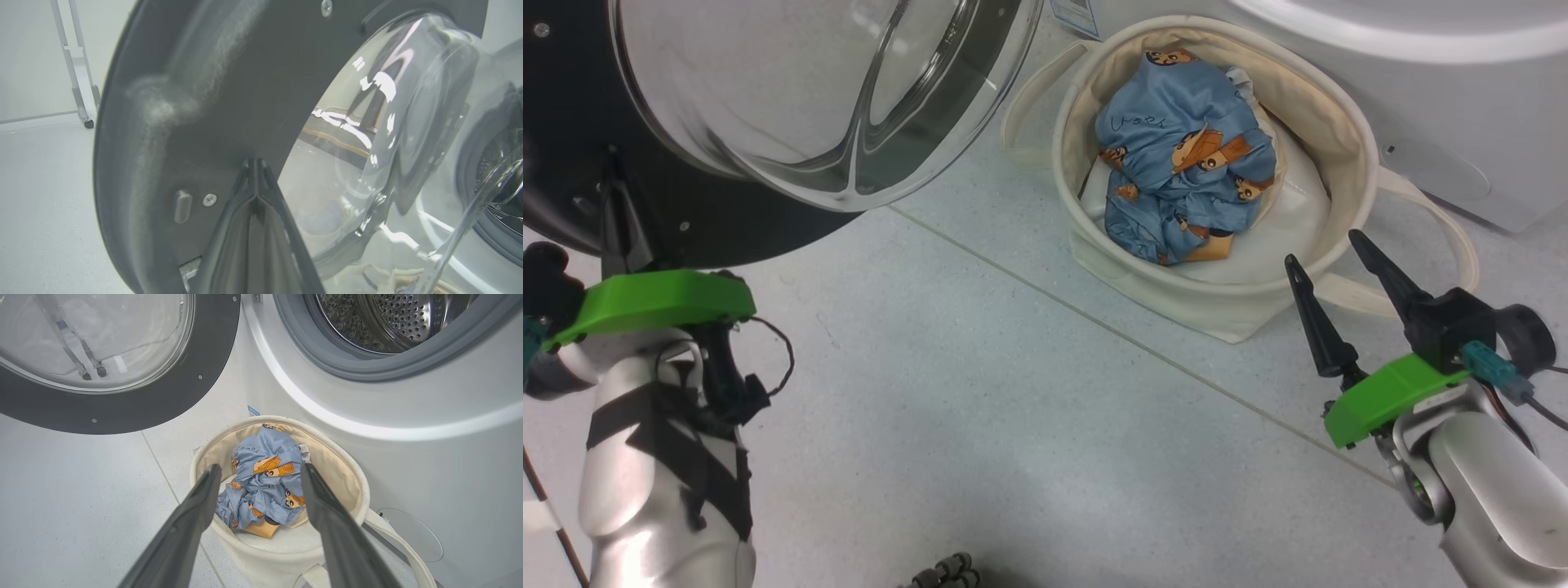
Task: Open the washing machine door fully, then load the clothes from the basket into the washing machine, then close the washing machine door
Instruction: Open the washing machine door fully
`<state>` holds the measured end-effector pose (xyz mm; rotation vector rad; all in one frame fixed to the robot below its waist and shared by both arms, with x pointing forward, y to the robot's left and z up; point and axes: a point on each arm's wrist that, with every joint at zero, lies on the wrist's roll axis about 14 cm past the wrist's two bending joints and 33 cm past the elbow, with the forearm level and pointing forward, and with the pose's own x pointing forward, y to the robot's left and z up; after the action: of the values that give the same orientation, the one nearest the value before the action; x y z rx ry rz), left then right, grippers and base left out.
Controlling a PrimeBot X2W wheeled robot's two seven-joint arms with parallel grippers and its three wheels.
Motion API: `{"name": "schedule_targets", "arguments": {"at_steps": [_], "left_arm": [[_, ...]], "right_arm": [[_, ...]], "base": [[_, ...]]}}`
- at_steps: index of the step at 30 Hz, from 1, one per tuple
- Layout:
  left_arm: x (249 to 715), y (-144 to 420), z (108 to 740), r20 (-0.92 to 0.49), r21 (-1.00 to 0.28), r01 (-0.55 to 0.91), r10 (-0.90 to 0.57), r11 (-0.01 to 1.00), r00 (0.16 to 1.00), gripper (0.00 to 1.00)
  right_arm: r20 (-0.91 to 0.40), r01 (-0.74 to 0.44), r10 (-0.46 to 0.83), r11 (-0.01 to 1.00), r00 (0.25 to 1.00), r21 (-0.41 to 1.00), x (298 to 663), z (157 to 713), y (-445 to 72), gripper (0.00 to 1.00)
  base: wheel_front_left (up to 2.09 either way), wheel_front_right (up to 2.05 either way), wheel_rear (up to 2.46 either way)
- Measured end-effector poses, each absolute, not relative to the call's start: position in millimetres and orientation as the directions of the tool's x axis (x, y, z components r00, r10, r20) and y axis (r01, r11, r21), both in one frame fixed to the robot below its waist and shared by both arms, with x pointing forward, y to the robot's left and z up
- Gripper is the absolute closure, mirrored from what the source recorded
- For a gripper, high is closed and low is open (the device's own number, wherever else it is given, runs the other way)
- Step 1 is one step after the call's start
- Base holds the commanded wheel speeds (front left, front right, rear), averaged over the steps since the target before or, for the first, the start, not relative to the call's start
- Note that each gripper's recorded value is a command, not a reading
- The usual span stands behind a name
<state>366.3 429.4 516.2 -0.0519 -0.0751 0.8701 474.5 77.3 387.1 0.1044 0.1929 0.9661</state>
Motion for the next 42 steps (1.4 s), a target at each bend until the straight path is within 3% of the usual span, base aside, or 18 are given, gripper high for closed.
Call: {"name": "schedule_targets", "arguments": {"at_steps": [11, 18, 24, 31, 36, 42], "left_arm": [[383.3, 458.0, 541.5, 0.108, -0.062, -0.783, 0.784, 0.619, 0.611, 1.0], [370.5, 453.9, 550.8, 0.133, -0.026, -0.769, 0.764, 0.639, 0.631, 1.0], [377.0, 410.6, 569.4, 0.192, -0.015, -0.649, 0.639, 0.761, 0.745, 1.0], [384.7, 307.5, 555.2, 0.153, -0.168, -0.378, 0.403, 0.91, 0.902, 1.0], [374.1, 270.1, 538.8, 0.118, -0.188, -0.3, 0.325, 0.935, 0.938, 1.0], [385.0, 220.2, 551.3, 0.173, -0.208, -0.153, 0.191, 0.966, 0.966, 1.0]], "right_arm": [[-0.158, -0.811, 0.822, 0.568, 0.547, 0.144, 482.2, 377.7, 65.1, 0.0], [-0.097, -0.819, 0.832, 0.554, 0.546, 0.149, 476.9, 400.8, 77.7, 0.0], [0.012, -0.763, 0.776, 0.617, 0.63, 0.192, 484.7, 438.9, 79.5, 0.0], [0.15, -0.656, 0.641, 0.714, 0.753, 0.243, 486.2, 503.5, 53.4, 0.0], [0.247, -0.591, 0.539, 0.765, 0.805, 0.257, 470.6, 546.8, 24.4, 0.0], [0.278, -0.515, 0.446, 0.813, 0.851, 0.271, 444.9, 564.5, -20.6, 0.0]], "base": [[0.0, 0.0, 0.0], [0.0, 0.0, 0.0], [0.0, 0.0, 0.0], [0.0, 0.0, 0.0], [0.0, 0.0, 0.0], [0.0, 0.0, 0.0]]}}
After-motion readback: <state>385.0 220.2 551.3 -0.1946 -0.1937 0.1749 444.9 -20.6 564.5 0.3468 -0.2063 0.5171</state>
